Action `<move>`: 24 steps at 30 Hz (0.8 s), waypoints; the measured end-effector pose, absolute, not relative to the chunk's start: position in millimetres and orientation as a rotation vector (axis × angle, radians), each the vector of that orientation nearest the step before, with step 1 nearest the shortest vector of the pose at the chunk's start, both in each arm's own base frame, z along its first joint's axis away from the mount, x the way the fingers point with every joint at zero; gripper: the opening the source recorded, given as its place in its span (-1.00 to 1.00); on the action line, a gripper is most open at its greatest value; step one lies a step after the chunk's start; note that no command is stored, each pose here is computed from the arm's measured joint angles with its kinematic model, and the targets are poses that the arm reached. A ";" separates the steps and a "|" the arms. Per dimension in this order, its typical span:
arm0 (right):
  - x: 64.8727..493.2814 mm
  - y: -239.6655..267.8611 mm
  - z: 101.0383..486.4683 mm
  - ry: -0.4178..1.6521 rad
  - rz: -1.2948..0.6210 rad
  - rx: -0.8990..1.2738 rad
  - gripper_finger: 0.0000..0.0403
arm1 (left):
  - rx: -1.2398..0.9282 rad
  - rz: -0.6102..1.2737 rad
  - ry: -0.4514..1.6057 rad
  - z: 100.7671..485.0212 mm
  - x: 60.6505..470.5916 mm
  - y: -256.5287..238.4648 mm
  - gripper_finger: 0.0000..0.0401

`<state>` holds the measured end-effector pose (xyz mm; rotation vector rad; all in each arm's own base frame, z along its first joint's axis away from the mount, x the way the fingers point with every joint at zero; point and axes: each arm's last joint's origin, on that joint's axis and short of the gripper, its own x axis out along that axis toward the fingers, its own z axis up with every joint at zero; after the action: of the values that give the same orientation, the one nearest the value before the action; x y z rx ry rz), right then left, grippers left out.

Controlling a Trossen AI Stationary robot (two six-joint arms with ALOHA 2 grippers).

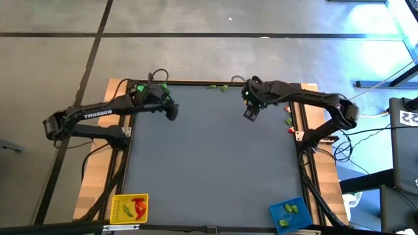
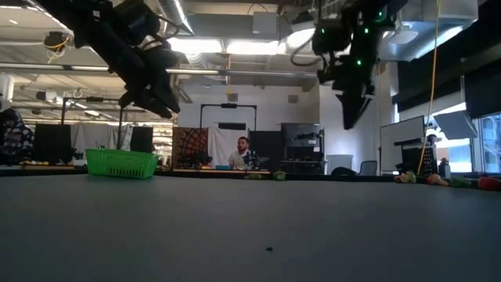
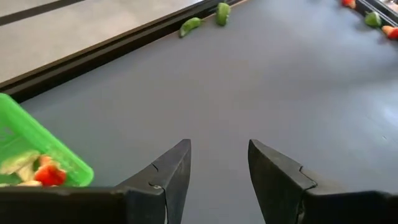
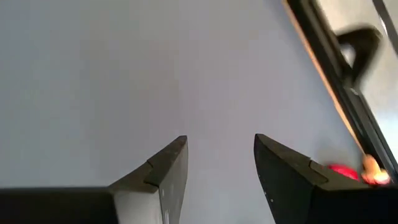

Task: Sort produce into baskets
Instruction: Put the brown mushroom into the green bin

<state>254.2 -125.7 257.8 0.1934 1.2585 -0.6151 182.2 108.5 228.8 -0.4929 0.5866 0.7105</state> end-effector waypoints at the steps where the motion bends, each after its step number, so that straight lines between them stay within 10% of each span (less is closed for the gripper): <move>1: 249.8 -132.7 257.6 1.266 -0.639 0.213 -0.09 | -0.489 0.705 0.584 229.1 183.0 107.6 -0.23; 24: 182.9 -238.7 220.2 1.519 -0.981 0.618 0.28 | -0.403 0.690 0.611 229.0 185.1 104.0 -0.23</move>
<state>182.9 -238.7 220.2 0.6178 1.5192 -0.9811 185.1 104.0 229.0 -0.4032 0.6115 0.6901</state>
